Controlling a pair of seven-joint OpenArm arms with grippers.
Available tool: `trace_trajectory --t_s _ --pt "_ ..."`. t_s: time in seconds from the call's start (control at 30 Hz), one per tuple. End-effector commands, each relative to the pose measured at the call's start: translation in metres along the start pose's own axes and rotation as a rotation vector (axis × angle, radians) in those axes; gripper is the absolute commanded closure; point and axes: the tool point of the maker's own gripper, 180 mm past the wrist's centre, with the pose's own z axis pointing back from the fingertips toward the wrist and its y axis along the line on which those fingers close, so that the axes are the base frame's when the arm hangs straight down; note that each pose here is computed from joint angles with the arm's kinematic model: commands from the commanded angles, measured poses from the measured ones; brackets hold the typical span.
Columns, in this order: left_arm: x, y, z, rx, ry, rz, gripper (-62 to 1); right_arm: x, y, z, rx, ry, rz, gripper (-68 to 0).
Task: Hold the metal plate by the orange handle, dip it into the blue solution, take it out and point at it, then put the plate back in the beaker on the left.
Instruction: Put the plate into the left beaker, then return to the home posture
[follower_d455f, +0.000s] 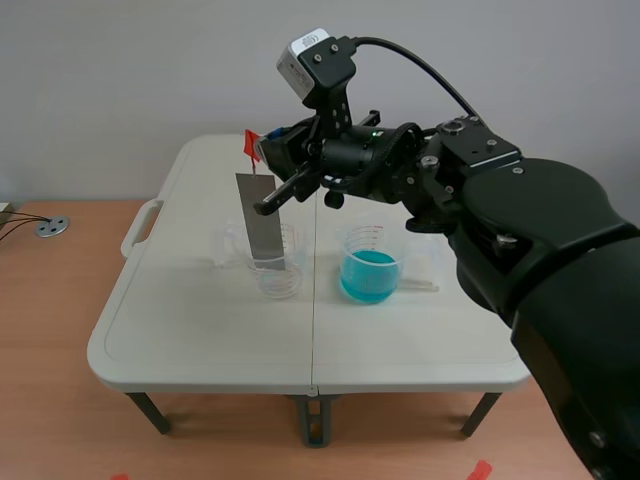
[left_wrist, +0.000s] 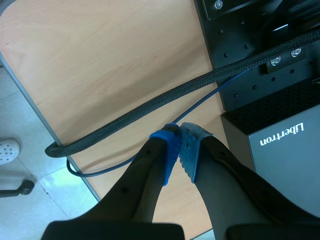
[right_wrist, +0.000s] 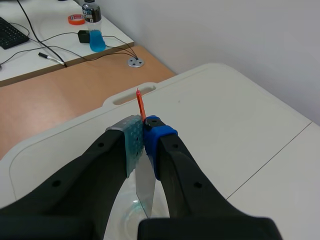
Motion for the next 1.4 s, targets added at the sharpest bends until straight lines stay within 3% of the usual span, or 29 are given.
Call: trace_trajectory --t_s 0.0,0.37,0.8,1.3,1.37 --pt "-0.005 -0.001 0.004 -0.003 0.008 0.001 -1.6 0.019 -0.003 -0.004 0.001 -0.056 0.010 -1.3" --pt "-0.005 -0.001 0.004 -0.003 0.008 0.001 -1.6 0.004 0.010 -0.010 0.031 -0.023 -0.019 -1.3" --pt "-0.005 -0.001 0.004 -0.003 0.008 0.001 -1.7 0.005 0.010 -0.010 0.032 -0.029 -0.016 -1.8" --pt "-0.003 0.002 0.002 0.001 0.007 -0.001 -1.8 0.000 -0.003 -0.003 0.001 -0.013 0.019 -18.1" --pt "-0.002 0.002 0.001 0.002 0.005 -0.002 -6.1 -0.001 -0.007 -0.001 -0.010 -0.007 0.022 -20.8"
